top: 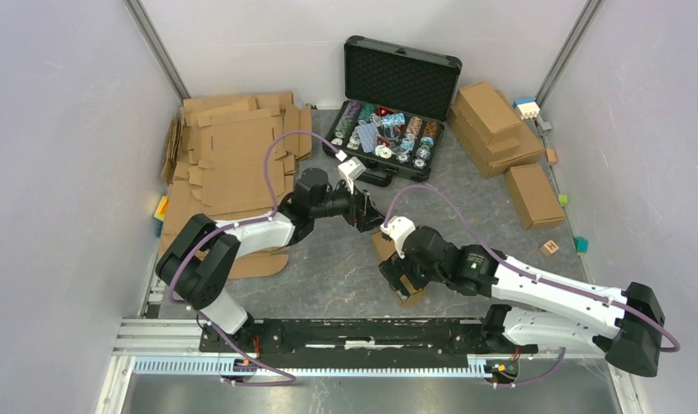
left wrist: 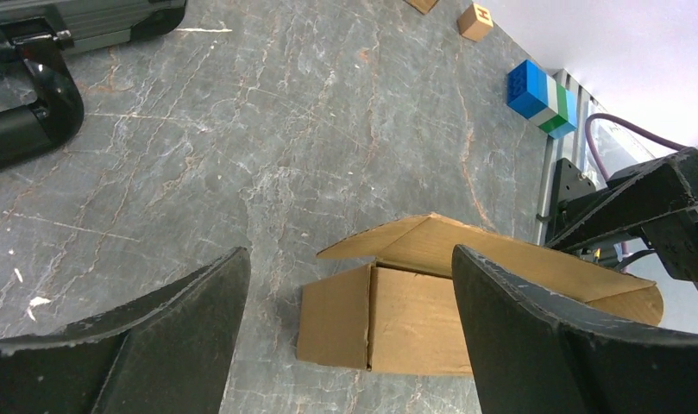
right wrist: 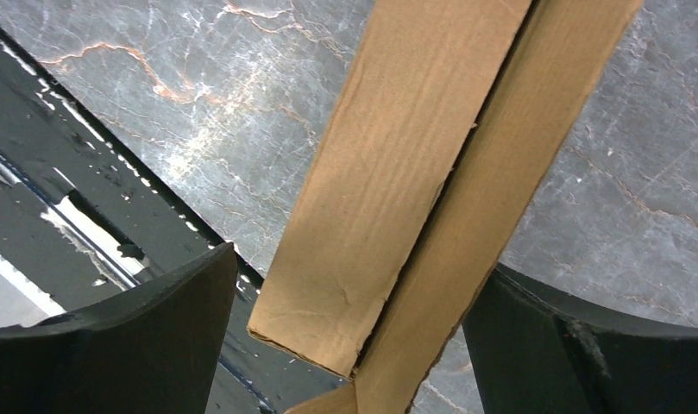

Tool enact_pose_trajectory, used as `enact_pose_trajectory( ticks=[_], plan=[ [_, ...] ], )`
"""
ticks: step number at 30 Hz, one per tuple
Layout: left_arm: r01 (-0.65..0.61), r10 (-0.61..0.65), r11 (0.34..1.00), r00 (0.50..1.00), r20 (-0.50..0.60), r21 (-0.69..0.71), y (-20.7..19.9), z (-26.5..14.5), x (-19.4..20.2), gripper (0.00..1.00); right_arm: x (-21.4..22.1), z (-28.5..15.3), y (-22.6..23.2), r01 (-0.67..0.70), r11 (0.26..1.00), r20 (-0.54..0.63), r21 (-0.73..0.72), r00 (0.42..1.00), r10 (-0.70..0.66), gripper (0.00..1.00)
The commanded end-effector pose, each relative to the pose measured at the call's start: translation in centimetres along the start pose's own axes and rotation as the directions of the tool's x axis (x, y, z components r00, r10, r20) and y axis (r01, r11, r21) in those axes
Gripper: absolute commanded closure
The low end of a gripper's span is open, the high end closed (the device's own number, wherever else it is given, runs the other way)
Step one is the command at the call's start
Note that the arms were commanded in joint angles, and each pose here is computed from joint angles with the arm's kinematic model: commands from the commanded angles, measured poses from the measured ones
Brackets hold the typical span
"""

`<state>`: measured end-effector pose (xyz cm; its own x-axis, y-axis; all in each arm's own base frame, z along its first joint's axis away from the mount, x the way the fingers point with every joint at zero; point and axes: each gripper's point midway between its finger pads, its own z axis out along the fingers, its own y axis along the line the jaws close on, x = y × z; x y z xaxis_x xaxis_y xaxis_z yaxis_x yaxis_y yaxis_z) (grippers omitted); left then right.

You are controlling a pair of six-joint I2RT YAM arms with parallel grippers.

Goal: Fold the paper box

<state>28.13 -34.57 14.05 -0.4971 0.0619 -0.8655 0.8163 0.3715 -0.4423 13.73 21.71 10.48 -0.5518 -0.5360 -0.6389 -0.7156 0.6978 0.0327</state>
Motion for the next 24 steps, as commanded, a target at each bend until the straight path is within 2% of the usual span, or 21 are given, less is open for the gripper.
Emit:
enact_pose_trajectory(
  ticks=[1, 4, 8, 10, 16, 24],
  plan=[
    [-0.011, 0.010, 1.000, 0.999, 0.045, 0.016, -0.2, -0.1, -1.0, 0.07, -2.3, -0.7, 1.3, 0.003, 0.998, 0.069, -0.065, 0.998, 0.001, 0.02],
    [-0.018, 0.018, 1.000, 0.999, 0.046, -0.005, 0.1, -0.3, -1.0, 0.07, -1.5, -0.1, 1.2, 0.011, 0.999, 0.015, -0.034, 1.000, -0.011, 0.02],
    [-0.020, 0.020, 1.000, 0.999, 0.049, -0.016, 0.2, -0.6, -0.7, 0.07, -0.1, 0.3, -0.7, 0.035, 0.993, -0.071, 0.116, 0.997, -0.027, 0.02],
    [-0.025, 0.026, 1.000, 0.998, 0.054, -0.019, 0.2, -0.7, -0.9, 0.07, 0.0, 0.2, -1.3, 0.037, 0.987, -0.071, 0.154, 0.997, -0.027, 0.08],
    [-0.030, 0.029, 0.999, 0.998, 0.056, 0.018, -0.3, -0.6, -0.9, 0.08, -1.1, -0.6, -0.6, 0.027, 0.995, 0.001, 0.101, 1.000, -0.027, 0.32],
    [-0.041, 0.036, 0.996, 0.998, 0.060, 0.075, -1.5, -0.7, -0.8, 0.08, -0.4, -0.9, -0.4, 0.080, 0.995, 0.009, 0.058, 0.997, -0.081, 0.35]
  ],
)
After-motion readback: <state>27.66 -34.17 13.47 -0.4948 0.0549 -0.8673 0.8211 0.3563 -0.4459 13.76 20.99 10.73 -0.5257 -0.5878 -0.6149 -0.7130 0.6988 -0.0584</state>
